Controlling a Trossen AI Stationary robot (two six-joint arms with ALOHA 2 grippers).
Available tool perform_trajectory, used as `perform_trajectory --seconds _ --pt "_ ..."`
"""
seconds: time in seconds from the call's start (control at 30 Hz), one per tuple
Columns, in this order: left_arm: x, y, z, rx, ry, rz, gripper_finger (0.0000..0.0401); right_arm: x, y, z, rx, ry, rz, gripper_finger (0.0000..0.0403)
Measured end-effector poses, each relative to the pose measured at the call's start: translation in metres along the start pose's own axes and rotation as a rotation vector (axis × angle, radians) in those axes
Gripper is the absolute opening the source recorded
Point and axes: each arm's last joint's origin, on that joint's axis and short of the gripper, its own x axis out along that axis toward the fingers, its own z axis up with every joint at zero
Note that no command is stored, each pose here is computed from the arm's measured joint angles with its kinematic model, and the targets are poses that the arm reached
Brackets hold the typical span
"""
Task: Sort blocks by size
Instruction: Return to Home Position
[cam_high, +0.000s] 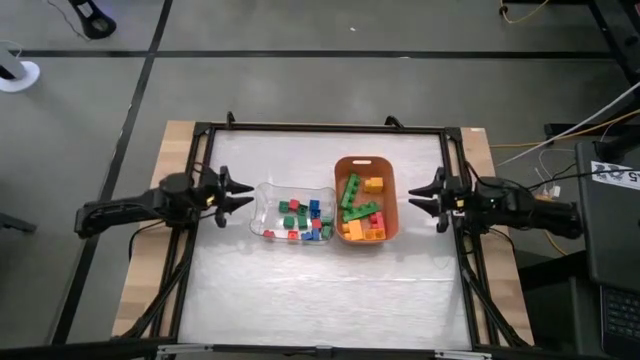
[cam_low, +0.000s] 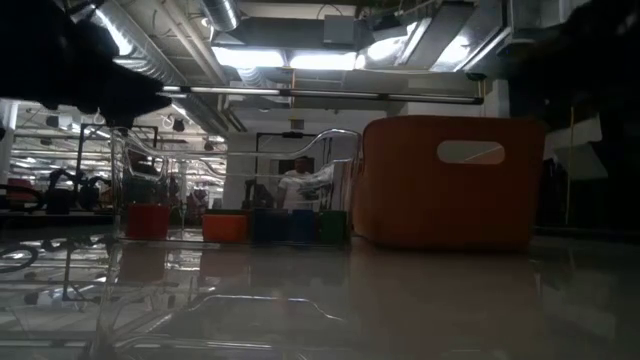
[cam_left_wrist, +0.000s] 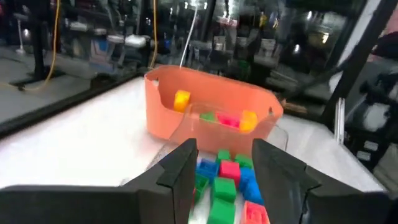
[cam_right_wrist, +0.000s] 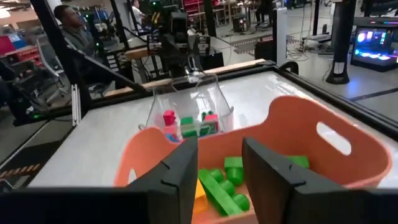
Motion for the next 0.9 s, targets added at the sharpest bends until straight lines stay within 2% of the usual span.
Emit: perform_trajectory --seconds 0.1,0.37,0.57,0.73,0.9 --pt "0.004 0.001 -0.005 -0.009 -0.059 -0.019 0.0143 0.001 -0.002 -0.012 -0.004 0.001 -0.002 0.0124" --pt "0.006 0.001 -0.007 0.022 -0.035 -0.009 0.0143 0.011 -0.009 -0.042 -0.007 0.017 -0.057 0.0124" --pt "0.006 0.002 -0.008 0.021 -0.021 0.0 0.0143 0.013 -0.01 -0.042 -0.011 -0.01 -0.068 0.0124" --pt "0.007 0.002 -0.008 0.02 -0.018 0.001 0.0143 0.013 -0.012 -0.042 -0.037 -0.028 -0.148 0.0124" --pt "0.007 0.002 -0.009 0.02 -0.016 0.001 0.0143 0.014 -0.011 -0.038 -0.073 -0.087 -0.139 0.0124"
